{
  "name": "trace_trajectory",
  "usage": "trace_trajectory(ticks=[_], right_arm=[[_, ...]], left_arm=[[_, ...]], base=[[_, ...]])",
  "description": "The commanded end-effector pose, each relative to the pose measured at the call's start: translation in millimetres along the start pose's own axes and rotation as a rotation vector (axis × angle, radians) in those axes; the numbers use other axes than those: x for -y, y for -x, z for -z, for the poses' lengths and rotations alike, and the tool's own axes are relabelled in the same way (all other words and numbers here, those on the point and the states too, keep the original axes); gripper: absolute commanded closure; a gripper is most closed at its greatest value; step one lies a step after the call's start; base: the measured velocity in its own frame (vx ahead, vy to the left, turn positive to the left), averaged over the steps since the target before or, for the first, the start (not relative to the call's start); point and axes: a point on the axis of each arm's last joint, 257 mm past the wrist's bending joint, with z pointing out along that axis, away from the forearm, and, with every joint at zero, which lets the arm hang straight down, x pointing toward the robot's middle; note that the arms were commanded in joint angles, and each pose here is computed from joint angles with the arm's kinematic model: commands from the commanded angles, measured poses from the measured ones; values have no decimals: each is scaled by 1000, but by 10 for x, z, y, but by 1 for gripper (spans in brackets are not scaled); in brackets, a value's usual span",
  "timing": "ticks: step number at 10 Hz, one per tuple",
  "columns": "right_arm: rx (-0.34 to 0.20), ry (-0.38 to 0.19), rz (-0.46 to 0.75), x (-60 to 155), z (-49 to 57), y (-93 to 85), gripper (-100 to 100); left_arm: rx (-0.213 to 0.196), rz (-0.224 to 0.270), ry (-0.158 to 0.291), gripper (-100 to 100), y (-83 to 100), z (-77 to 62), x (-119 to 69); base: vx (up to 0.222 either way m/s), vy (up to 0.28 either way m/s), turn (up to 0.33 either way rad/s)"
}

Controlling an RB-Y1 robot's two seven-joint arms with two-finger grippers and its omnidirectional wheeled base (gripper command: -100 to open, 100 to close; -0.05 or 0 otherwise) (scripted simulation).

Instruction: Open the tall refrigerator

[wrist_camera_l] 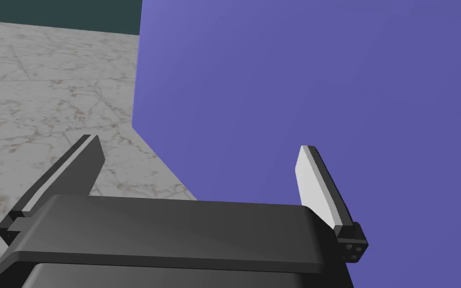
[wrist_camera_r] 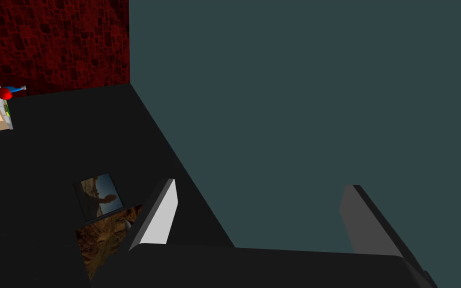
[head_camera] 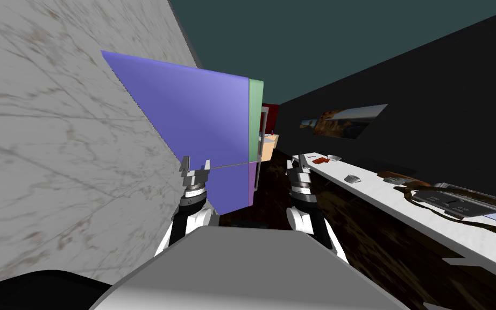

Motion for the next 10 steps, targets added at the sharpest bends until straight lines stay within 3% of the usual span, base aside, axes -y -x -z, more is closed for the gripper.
trace_trajectory(ticks=[1, 9, 10], right_arm=[[0, 0, 0, 0, 0, 0, 0], [0, 0, 0, -2, 0, 0, 0], [0, 0, 0, -2, 0, 0, 0]], left_arm=[[0, 0, 0, 0, 0, 0, 0], [0, 0, 0, 0, 0, -1, 2], [-32, -12, 11, -100, -34, -16, -30]], base=[[0, 0, 0], [0, 0, 0], [10, -23, 16]])
